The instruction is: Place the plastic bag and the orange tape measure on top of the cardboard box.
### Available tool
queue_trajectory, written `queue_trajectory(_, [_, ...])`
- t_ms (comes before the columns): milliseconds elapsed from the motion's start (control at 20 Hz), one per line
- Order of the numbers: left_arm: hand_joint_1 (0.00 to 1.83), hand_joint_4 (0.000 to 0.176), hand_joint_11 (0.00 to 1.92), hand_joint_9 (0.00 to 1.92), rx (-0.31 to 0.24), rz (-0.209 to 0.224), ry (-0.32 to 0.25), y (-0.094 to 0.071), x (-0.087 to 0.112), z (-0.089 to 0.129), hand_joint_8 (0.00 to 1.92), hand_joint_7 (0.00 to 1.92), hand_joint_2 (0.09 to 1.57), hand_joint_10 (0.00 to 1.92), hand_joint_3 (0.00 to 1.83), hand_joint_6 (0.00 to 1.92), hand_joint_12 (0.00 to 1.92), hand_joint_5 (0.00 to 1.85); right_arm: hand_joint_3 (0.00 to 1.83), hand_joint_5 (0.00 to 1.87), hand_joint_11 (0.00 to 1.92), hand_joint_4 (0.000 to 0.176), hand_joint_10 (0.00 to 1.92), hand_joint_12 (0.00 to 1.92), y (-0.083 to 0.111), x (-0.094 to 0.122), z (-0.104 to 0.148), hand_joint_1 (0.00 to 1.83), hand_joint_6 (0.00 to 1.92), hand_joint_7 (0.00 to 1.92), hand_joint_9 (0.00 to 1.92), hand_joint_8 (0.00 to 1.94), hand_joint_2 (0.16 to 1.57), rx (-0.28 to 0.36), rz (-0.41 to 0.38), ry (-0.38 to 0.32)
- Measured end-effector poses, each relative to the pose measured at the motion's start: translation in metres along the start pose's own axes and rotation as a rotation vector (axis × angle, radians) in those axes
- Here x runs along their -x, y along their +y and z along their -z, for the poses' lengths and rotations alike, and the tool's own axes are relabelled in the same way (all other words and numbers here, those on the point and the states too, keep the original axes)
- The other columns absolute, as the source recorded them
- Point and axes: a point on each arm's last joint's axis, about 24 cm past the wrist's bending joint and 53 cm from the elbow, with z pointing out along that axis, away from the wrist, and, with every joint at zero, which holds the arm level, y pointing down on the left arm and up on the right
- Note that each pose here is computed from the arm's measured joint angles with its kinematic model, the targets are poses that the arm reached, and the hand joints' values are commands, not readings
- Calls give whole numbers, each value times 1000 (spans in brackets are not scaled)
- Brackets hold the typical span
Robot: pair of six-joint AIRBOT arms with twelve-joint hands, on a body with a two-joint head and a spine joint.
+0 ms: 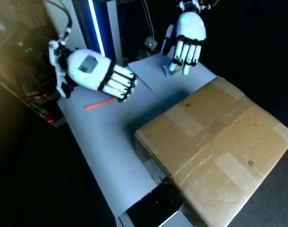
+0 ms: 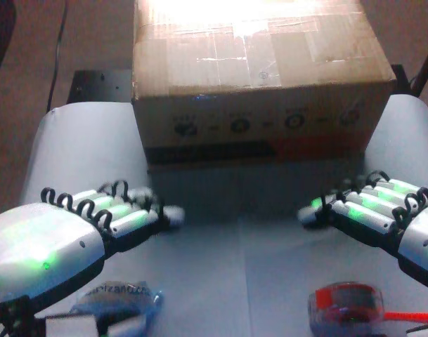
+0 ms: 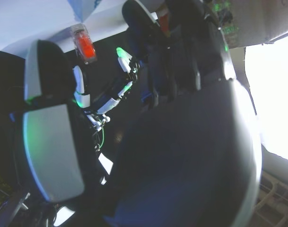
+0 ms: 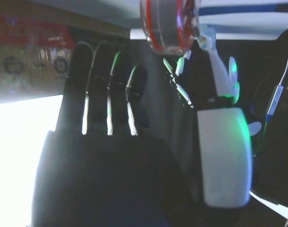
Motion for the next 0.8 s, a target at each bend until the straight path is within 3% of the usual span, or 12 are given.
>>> queue_trajectory(250, [471,0,0,0,-1,0,-5,0,1,0,0,0,1313,0,25,0,0,0,20,0,14,0,388,13,-1,1,0,626,429,0,0,525,901,-2,1,-1])
queue_trajectory(400, [542,0,0,0,-1,0,-5,2,0,-3,0,0,1288,0,10,1,0,4,0,7,0,0,717,930,-5,2,-2,579,575,56,0,573,888,-4,1,-6])
queue_trajectory(450, [564,0,0,0,0,3,-1,3,-1,-4,0,0,1288,0,9,0,0,0,0,10,0,0,774,1076,-8,2,-4,564,598,100,0,534,884,-12,-8,-12])
queue_trajectory(600, [600,0,0,0,-6,20,38,-1,-15,-7,0,0,1270,0,0,0,0,0,0,96,0,0,781,1257,-14,-3,-8,537,554,230,60,384,857,-30,9,-12])
queue_trajectory(800, [660,0,0,0,12,25,100,6,-35,-8,0,0,1258,0,0,0,0,0,0,243,0,0,605,1345,-21,-14,-14,535,366,382,200,168,810,-44,-1,2])
